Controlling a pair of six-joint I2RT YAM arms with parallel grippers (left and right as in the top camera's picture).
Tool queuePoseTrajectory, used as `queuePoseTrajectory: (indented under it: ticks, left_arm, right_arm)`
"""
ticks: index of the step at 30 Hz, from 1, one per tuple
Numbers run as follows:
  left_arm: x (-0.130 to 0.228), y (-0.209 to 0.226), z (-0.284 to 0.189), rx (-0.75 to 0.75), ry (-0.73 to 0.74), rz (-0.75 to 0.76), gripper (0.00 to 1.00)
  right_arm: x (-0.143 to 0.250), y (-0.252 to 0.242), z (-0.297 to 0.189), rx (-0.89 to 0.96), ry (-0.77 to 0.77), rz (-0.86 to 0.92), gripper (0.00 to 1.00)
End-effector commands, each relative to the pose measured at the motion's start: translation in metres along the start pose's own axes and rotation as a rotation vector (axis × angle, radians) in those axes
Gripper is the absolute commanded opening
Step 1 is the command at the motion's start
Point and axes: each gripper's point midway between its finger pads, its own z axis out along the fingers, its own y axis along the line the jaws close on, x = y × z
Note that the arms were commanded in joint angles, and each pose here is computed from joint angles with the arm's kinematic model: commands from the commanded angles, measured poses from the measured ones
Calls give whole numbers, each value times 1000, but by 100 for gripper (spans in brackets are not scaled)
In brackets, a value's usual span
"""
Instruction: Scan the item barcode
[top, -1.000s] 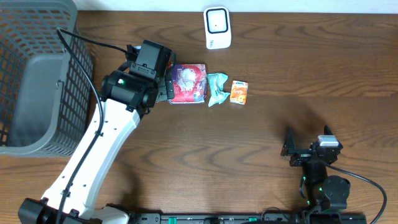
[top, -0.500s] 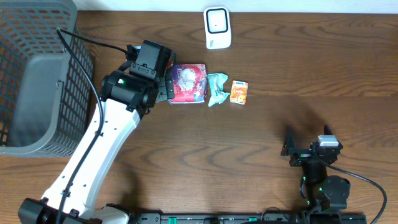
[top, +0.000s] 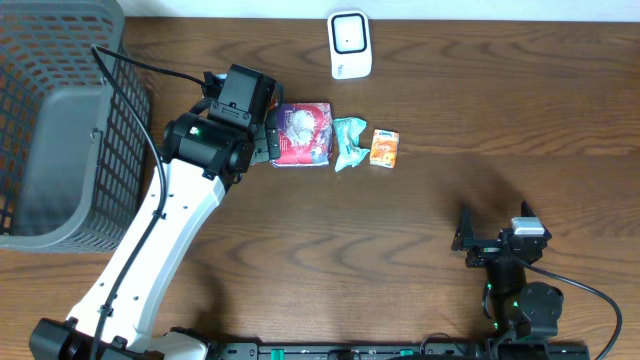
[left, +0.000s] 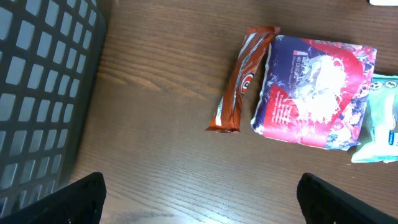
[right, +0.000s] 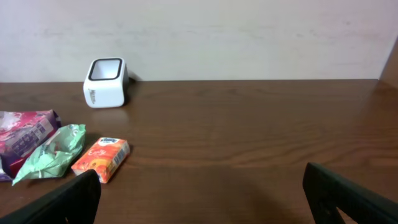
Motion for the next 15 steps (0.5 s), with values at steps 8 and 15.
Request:
queuePoseTrajectory:
  ticks: [8,15]
  left_arm:
    - [-3,1,-2,1,-5,-7,98]
    - [-3,1,-2,1,-5,-7,98]
  right_arm:
    - [1,0,0,0,2,13,99]
    - [0,-3,0,21,-4,12,99]
